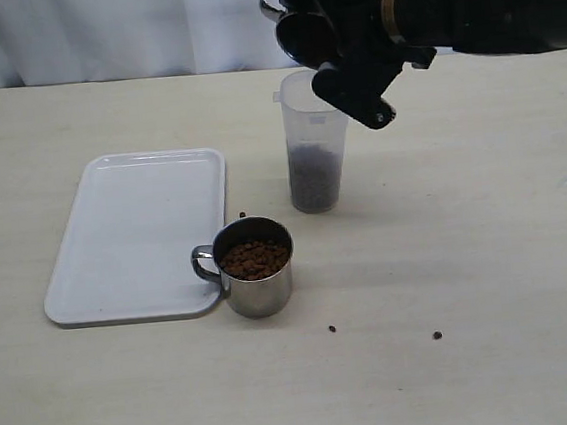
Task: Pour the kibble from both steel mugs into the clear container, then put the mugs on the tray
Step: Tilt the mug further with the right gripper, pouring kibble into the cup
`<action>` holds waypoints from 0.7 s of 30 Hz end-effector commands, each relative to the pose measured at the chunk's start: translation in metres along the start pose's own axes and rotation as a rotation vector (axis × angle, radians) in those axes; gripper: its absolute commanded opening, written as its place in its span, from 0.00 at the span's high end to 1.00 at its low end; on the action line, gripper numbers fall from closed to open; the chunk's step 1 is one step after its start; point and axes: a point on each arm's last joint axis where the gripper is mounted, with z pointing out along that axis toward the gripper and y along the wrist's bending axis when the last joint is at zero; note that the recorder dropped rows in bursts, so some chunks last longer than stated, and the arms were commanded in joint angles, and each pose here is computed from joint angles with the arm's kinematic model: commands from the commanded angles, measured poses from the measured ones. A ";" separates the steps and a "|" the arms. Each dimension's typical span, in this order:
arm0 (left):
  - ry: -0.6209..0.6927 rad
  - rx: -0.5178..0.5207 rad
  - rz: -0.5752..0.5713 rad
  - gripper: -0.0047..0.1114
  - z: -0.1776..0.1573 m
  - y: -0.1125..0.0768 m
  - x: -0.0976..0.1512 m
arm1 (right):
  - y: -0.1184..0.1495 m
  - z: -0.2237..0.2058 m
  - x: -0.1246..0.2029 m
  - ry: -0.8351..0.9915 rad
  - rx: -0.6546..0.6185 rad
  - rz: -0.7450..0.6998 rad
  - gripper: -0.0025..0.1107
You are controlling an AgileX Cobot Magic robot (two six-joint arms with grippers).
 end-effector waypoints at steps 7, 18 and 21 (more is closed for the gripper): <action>-0.008 0.007 -0.006 0.96 0.000 0.000 0.000 | -0.009 -0.006 0.001 0.035 -0.007 -0.067 0.94; -0.008 0.007 -0.006 0.96 0.000 0.000 0.000 | -0.018 -0.008 -0.010 0.080 -0.065 -0.119 0.94; -0.008 0.007 -0.006 0.96 0.000 0.000 0.000 | -0.018 -0.008 -0.009 0.092 -0.079 -0.108 0.94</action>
